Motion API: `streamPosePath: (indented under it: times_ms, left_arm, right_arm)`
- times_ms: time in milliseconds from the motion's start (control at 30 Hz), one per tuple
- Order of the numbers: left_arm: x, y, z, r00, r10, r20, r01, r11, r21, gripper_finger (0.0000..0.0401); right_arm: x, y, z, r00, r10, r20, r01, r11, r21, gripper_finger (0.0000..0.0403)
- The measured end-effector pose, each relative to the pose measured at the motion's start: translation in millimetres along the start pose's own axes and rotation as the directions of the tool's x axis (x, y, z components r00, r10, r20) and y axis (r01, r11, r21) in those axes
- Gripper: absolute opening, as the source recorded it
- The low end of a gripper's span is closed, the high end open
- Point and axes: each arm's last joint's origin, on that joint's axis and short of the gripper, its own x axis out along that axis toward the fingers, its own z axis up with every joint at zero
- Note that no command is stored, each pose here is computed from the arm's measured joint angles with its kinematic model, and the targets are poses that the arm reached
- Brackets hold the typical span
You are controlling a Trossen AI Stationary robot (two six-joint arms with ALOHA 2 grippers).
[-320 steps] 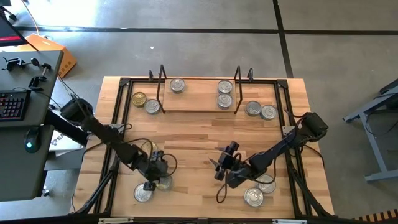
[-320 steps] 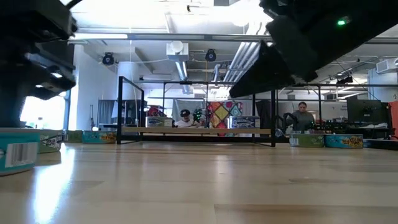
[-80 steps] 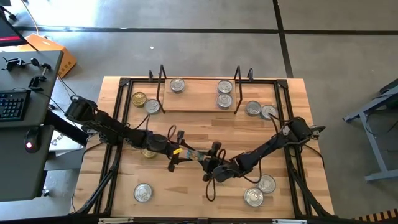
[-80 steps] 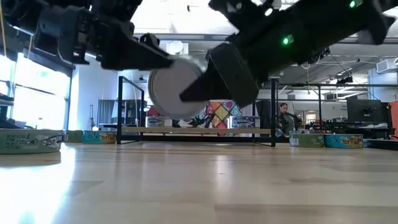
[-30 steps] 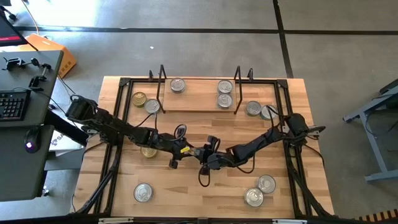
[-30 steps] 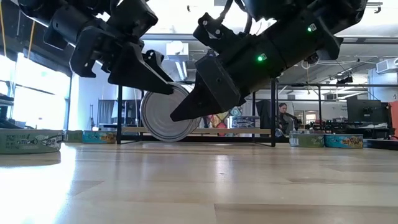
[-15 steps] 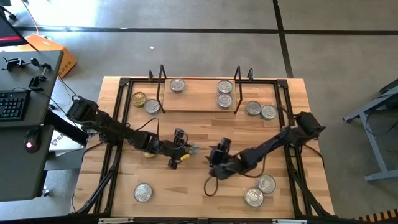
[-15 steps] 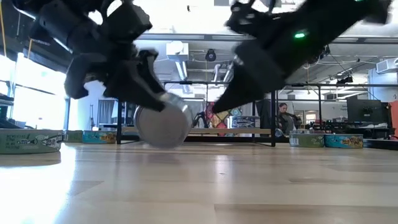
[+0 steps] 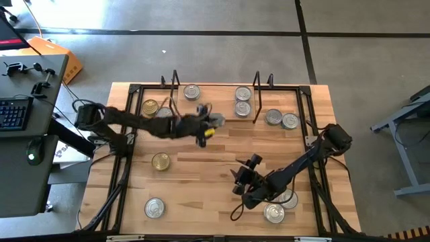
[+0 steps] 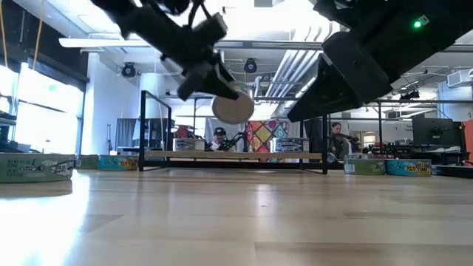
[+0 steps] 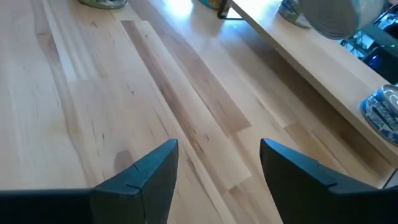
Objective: Stack canned seafood by type on shelf
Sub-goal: Put the yellow blue tuna can on the shelf
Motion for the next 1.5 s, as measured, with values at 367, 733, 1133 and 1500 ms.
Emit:
streamPosePath:
  times_ms: [367, 733, 1133, 1500]
  left_arm:
    - [52, 11, -53, 0.992, 0.0, -0.128, 0.01, 0.997, 0.074, 0.0126]
    - [61, 11, -63, 0.985, 0.024, -0.169, -0.009, 0.996, 0.088, 0.0157]
    - [61, 6, -68, 0.981, -0.06, -0.186, 0.069, 0.997, 0.038, 0.024]
    - [60, 19, -53, 0.965, -0.13, -0.229, 0.111, 0.989, -0.097, 0.0259]
  right_arm:
    - [1, -2, -1, 1.0, -0.023, 0.004, 0.023, 1.0, -0.016, 0.022]
    - [1, -2, -1, 1.0, -0.021, 0.0, 0.021, 1.0, -0.001, 0.022]
    - [1, -2, -1, 1.0, -0.02, -0.001, 0.02, 1.0, -0.002, 0.022]
    - [5, -4, 0, 0.999, -0.032, -0.007, 0.032, 0.999, 0.008, 0.022]
